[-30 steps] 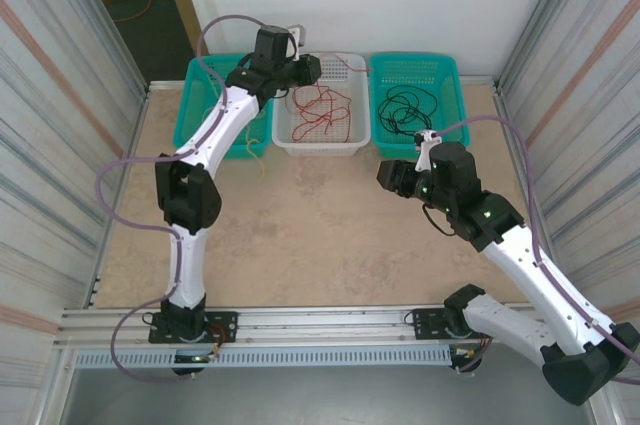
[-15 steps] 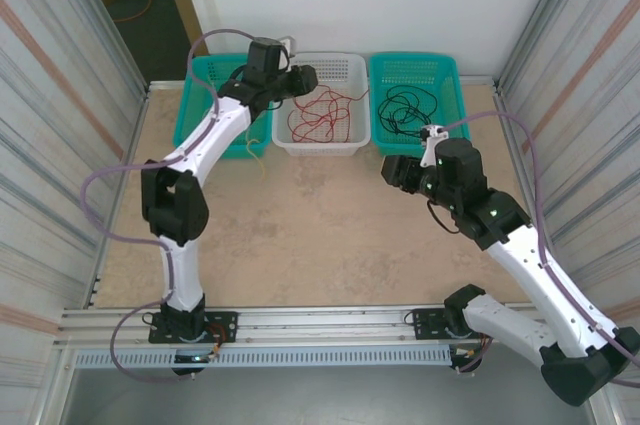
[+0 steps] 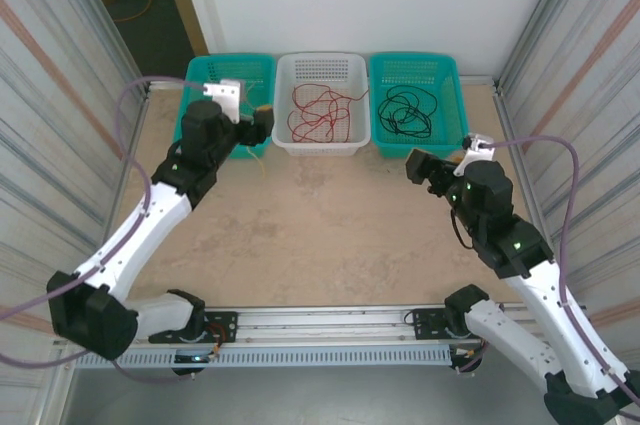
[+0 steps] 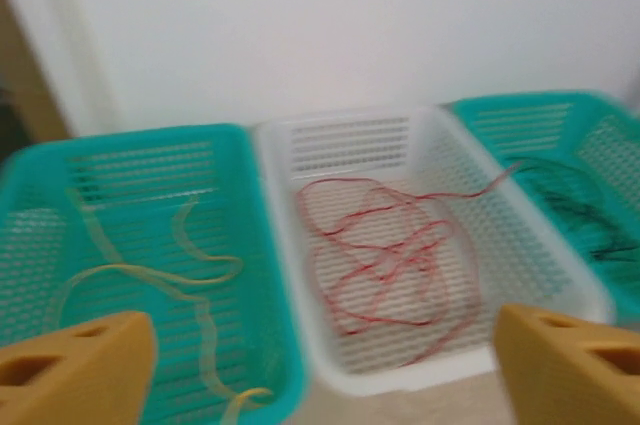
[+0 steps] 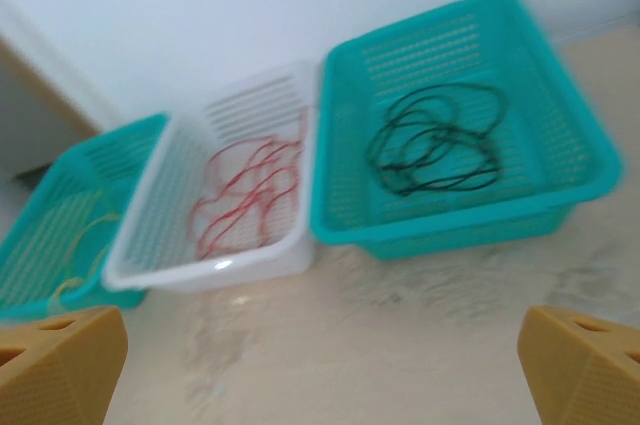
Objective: Untangle the cables
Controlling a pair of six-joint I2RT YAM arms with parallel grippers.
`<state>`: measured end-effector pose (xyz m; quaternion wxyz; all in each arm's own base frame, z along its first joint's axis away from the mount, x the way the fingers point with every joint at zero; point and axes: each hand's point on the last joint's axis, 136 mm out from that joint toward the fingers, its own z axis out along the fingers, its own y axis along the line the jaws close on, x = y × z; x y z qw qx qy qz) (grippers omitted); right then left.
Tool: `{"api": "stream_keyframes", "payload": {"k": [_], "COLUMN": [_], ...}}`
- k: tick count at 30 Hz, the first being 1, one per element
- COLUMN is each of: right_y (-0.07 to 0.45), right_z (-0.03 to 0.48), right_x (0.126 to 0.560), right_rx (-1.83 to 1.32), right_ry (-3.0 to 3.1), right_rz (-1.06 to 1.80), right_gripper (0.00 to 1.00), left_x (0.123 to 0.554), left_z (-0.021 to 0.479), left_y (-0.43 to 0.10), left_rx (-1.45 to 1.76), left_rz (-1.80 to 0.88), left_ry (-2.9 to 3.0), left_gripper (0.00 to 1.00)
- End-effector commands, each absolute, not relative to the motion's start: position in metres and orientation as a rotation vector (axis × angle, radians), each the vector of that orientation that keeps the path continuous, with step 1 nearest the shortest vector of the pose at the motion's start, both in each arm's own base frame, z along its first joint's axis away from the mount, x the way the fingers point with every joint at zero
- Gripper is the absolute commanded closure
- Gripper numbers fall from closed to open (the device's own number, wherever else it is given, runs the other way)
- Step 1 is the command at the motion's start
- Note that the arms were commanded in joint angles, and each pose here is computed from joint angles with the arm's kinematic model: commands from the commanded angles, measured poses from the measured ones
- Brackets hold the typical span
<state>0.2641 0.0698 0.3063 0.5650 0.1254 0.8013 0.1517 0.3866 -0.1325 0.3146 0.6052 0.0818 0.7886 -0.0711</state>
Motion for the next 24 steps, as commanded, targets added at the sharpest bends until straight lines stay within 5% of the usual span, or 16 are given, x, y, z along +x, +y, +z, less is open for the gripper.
{"api": "stream_keyframes", "payload": {"k": [1, 8, 13, 24], "right_y": [0.022, -0.056, -0.085, -0.032], "right_z": [0.267, 0.186, 0.144, 0.102], "right_x": [0.271, 0.282, 0.294, 0.380], "right_rx": [0.472, 0.645, 0.658, 0.237], "right_ry": [1.852, 1.883, 1.837, 1.851], "right_rz": [0.069, -0.397, -0.576, -0.196], "right_gripper": [0.01, 0.01, 0.01, 0.01], "left_x": [0.386, 0.357, 0.353, 0.385], "left_z": [0.272, 0.164, 0.124, 0.110], "left_y": [-0.076, 0.029, 0.044, 0.018], "left_rx": [0.137, -0.252, -0.218, -0.096], "left_rz": [0.246, 0.391, 0.454, 0.196], "left_ry": [1.792, 1.955, 1.985, 1.898], "left_gripper": [0.01, 0.01, 0.01, 0.01]}}
